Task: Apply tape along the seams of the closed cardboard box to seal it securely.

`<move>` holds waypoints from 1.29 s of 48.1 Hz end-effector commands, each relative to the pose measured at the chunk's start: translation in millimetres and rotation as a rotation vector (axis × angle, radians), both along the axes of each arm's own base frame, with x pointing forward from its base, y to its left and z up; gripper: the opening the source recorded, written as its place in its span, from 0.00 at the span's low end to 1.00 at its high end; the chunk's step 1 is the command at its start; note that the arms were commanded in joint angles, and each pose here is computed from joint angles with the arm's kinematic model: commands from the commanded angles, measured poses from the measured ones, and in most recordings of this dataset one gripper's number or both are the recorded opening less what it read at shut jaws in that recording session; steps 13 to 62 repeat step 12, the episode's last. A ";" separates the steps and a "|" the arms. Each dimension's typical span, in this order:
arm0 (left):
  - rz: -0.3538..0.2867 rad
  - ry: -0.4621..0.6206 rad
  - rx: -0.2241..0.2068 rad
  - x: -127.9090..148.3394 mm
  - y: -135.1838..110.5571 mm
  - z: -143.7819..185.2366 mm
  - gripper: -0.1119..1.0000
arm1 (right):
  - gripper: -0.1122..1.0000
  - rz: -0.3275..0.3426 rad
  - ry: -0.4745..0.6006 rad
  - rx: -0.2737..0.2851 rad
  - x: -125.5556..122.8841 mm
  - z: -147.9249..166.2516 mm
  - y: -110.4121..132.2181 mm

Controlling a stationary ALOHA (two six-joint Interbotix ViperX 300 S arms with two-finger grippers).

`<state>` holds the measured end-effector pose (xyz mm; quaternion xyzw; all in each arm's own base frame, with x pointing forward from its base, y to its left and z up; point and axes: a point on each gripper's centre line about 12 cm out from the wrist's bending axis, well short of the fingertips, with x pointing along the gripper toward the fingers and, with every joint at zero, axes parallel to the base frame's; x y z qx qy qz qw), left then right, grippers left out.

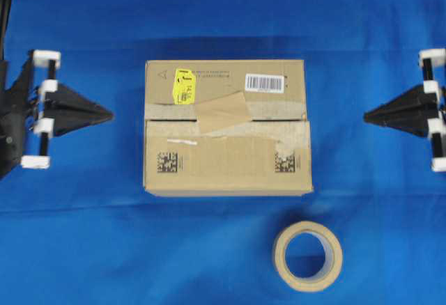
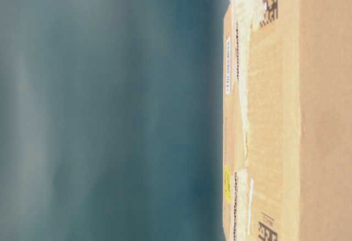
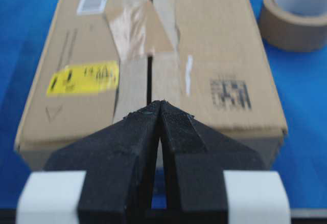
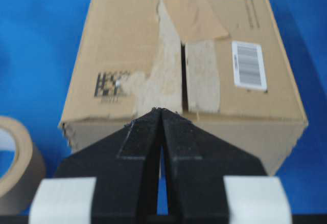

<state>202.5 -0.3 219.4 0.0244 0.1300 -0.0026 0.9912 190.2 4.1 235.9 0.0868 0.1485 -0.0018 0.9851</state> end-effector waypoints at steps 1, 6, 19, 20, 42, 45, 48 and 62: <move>-0.001 -0.011 -0.002 -8.0 -0.1 1.5 0.10 | 0.10 0.003 0.009 0.000 -3.6 -2.3 0.5; -0.002 0.008 -0.005 -18.9 -0.3 -4.3 0.10 | 0.10 0.004 0.044 0.001 -7.4 -14.6 0.5; -0.001 0.023 -0.012 -27.4 -0.4 -11.4 0.10 | 0.10 0.000 0.075 0.008 -9.1 -27.0 0.3; -0.001 0.023 -0.012 -27.4 -0.4 -11.4 0.10 | 0.10 0.000 0.075 0.008 -9.1 -27.0 0.3; -0.001 0.023 -0.012 -27.4 -0.4 -11.4 0.10 | 0.10 0.000 0.075 0.008 -9.1 -27.0 0.3; -0.001 0.023 -0.012 -27.4 -0.4 -11.4 0.10 | 0.10 0.000 0.075 0.008 -9.1 -27.0 0.3; -0.001 0.023 -0.012 -27.4 -0.4 -11.4 0.10 | 0.10 0.000 0.075 0.008 -9.1 -27.0 0.3; -0.001 0.023 -0.012 -27.4 -0.4 -11.4 0.10 | 0.10 0.000 0.075 0.008 -9.1 -27.0 0.3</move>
